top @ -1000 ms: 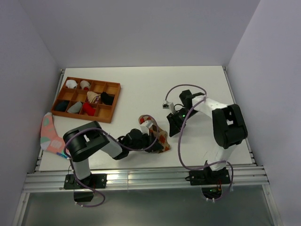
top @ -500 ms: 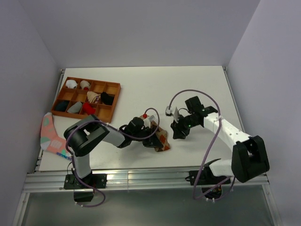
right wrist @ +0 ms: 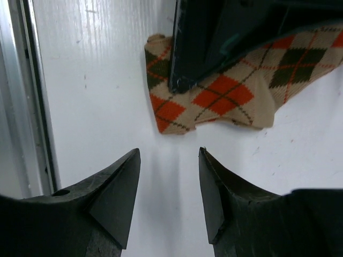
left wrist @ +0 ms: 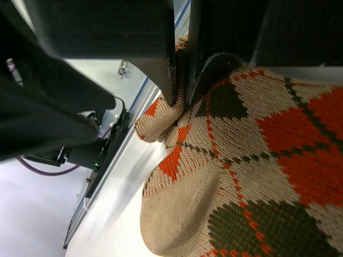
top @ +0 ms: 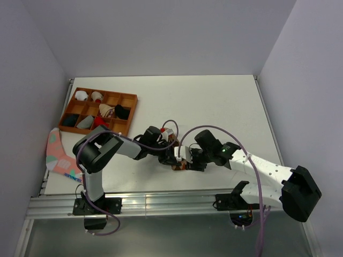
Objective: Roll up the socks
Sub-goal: Roll the sock at the center of the board.
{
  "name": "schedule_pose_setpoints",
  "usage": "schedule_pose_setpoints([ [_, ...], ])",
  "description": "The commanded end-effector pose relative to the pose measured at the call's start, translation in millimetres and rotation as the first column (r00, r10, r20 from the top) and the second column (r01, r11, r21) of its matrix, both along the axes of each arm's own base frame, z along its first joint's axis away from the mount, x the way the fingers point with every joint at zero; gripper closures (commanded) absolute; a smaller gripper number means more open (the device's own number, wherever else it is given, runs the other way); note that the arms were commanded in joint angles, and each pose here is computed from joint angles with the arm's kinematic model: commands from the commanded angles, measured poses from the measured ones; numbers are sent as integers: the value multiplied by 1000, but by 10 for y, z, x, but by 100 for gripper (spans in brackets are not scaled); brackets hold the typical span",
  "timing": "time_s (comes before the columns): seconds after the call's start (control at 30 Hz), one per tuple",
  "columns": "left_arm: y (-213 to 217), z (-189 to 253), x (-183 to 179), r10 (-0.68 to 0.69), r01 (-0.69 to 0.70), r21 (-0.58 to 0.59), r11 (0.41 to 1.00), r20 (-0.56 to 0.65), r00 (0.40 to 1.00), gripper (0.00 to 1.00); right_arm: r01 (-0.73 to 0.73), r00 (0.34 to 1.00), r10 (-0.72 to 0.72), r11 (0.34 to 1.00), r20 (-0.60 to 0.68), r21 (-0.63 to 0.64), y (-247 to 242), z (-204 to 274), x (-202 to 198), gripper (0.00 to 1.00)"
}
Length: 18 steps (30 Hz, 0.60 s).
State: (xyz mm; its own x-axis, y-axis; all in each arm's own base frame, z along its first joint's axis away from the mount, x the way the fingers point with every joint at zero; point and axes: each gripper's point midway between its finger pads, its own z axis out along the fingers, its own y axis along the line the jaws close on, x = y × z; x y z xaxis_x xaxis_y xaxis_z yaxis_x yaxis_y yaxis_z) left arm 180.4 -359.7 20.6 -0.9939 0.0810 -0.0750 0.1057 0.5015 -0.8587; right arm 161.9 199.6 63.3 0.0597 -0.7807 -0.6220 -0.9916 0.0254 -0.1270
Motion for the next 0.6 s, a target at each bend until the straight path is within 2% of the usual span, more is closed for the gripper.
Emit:
schedule_pose_setpoints([
  [0.0,582,-796,-362,20,31,321,947,-155,988,100,-37,992,36,999,125,10,161,20,125,45],
  [0.3,620,-855,-393,0,68,318,946,-208,978,100,-141,970,150,988,192,-60,378,-161,-73,46],
  [0.57,620,-874,-394,-15,84,314,946,-218,976,100,-144,969,165,982,183,-122,407,-350,-93,47],
])
